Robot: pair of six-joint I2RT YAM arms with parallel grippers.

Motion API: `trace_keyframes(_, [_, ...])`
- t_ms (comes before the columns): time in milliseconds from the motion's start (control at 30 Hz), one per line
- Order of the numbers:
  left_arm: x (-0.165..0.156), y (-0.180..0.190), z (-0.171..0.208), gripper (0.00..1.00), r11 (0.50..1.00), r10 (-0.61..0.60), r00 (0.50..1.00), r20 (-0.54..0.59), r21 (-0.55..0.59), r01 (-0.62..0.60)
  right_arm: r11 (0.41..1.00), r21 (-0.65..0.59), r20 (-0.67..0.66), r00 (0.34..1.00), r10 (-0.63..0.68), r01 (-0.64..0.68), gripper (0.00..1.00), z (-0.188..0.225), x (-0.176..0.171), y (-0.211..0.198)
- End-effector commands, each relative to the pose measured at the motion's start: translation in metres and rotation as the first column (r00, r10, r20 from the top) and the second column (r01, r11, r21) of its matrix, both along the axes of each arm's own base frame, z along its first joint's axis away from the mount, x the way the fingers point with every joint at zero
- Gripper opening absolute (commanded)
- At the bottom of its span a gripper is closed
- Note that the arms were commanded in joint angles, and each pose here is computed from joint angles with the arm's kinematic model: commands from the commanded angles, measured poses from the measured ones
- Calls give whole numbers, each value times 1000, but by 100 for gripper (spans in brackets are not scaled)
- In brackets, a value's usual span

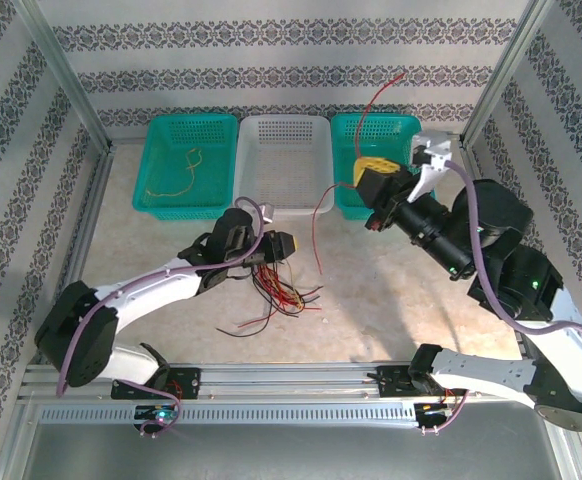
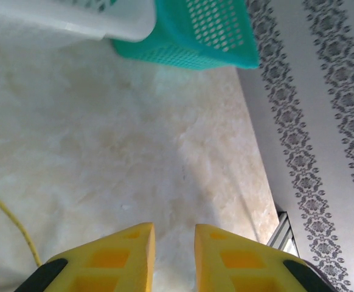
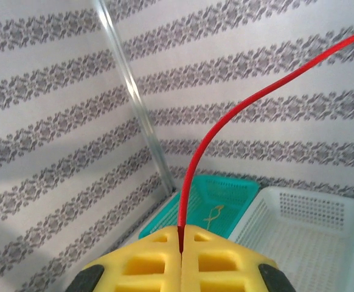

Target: Untangle the cables

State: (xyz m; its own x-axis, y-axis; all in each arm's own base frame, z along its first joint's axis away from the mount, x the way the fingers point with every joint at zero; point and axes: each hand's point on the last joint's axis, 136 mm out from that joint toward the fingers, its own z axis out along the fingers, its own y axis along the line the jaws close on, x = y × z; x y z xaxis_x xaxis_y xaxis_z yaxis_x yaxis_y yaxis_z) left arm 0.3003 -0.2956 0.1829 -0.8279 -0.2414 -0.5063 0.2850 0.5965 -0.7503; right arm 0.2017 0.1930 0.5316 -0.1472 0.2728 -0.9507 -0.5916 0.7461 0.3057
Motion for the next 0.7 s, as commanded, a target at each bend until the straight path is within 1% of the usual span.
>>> trace_keyframes(0, [-3,4,8,24,998,-15,999,51,54,13,995,-5,67,992,-103,104,0,19,5,-26])
trace_keyframes(133, [-5,7,3,24,998,-6,999,39,60,3,968,-31,80,966,-245,249,0,26,27,-51])
trace_keyframes(167, [-5,8,1,24,998,-1,999,33,67,-1,952,-49,67,952,-298,301,0,25,38,-60])
trace_keyframes(233, [-6,12,-2,27,997,11,1000,27,79,-13,914,-86,19,918,-396,396,0,18,65,-79])
trace_keyframes(333, [-8,20,3,31,996,39,998,47,83,-42,864,-117,-73,863,-500,490,0,3,113,-110])
trace_keyframes(400, [-9,27,5,32,993,58,996,62,96,-64,847,-108,-140,836,-531,520,0,-7,145,-128])
trace_keyframes(500, [-13,39,4,32,984,85,994,66,149,-94,841,-93,-216,814,-539,533,0,-21,191,-147])
trace_keyframes(667, [-20,52,5,39,975,82,993,83,202,-97,825,-138,-321,763,-561,548,0,-60,255,-167])
